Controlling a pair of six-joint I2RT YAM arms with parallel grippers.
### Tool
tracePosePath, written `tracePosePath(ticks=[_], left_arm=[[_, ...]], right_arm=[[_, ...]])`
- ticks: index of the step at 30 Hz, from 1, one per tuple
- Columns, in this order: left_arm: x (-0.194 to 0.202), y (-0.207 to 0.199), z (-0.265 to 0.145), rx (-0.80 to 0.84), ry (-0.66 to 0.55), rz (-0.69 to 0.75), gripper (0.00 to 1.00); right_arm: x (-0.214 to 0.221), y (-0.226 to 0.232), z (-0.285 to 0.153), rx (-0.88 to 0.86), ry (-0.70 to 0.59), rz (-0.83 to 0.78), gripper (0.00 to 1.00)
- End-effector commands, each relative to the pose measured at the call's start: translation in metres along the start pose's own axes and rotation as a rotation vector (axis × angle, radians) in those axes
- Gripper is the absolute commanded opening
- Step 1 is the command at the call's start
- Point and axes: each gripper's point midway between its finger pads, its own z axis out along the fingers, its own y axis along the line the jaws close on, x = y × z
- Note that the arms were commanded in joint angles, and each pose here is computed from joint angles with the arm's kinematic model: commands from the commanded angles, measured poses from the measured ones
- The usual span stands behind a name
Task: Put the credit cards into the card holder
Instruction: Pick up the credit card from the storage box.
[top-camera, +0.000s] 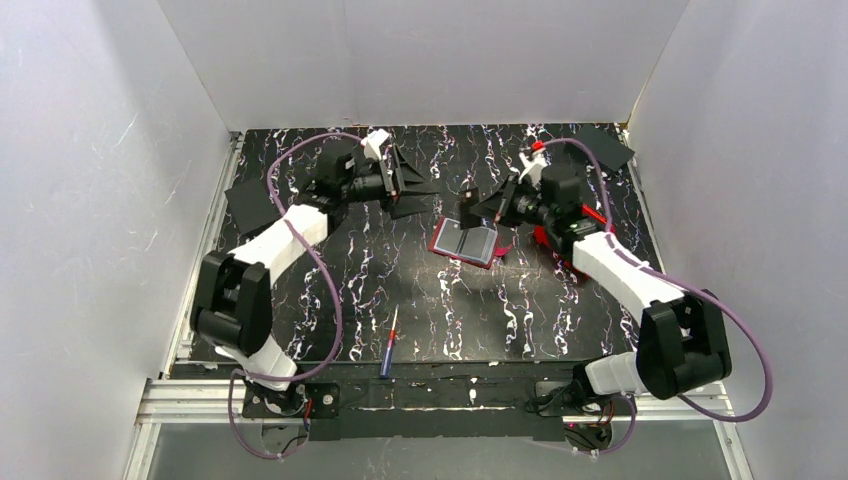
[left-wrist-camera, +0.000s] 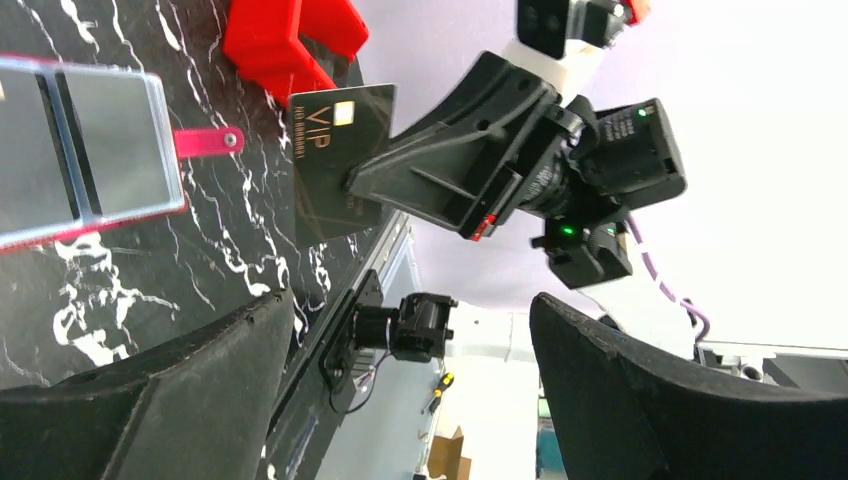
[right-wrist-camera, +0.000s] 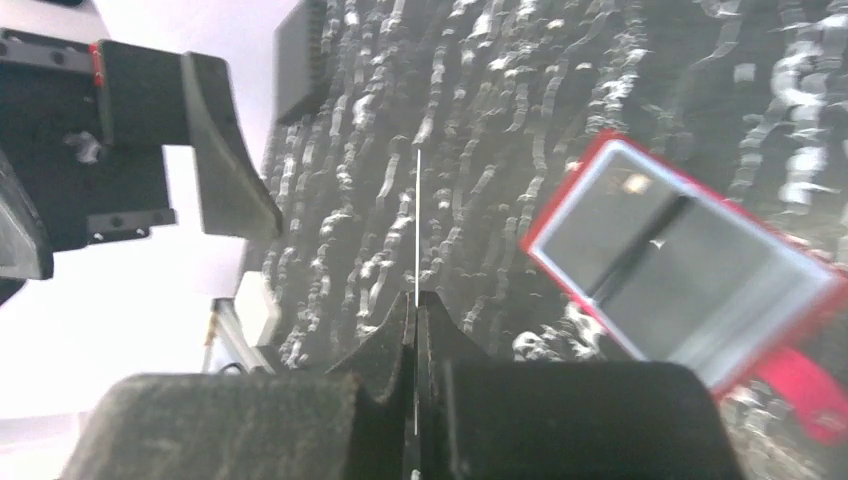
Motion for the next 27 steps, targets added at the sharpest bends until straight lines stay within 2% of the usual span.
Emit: tracePosePath(ticks=[1,4,10,16,19,20,23,27], left_arm=[[0.036,-0.019,-0.019,0.062,0.034,0.058,0.87],[0.036,-0.014,-0.023,0.050,-0.014,0.039,0.87],[0.022,-0.013,-0.024,0.075,-0.098,-0.041,0.74],[0.010,-0.001,-0.026,0.034,-0.184,-0.046,0.75],[0.008,-0.006,-0.021,0.059,-0.143,-0.036,0.54],[0.007,-0.007,-0.021,0.060,-0.143,-0.032,0.50],[0.003,-0.006,-0.021,0.065,-0.148,-0.024,0.42],[-0.003,-0.013,-0.019,0.095,-0.160,0.010,0.41]], right_arm=[[-0.013,0.059,0.015,-0.241,-0.145,0.063,0.01],[-0.008,0.073,0.018,-0.325,-0.171,0.137,0.01],[-0.004,0.085,0.020,-0.343,-0.180,0.155,0.01],[-0.003,0.096,0.016,-0.394,-0.169,0.188,0.01],[0.001,0.100,0.017,-0.429,-0.156,0.215,0.01],[0.002,0.100,0.018,-0.437,-0.152,0.224,0.01],[0.004,0.101,0.020,-0.452,-0.138,0.240,0.01],[0.008,0.103,0.021,-0.470,-0.121,0.253,0.01]])
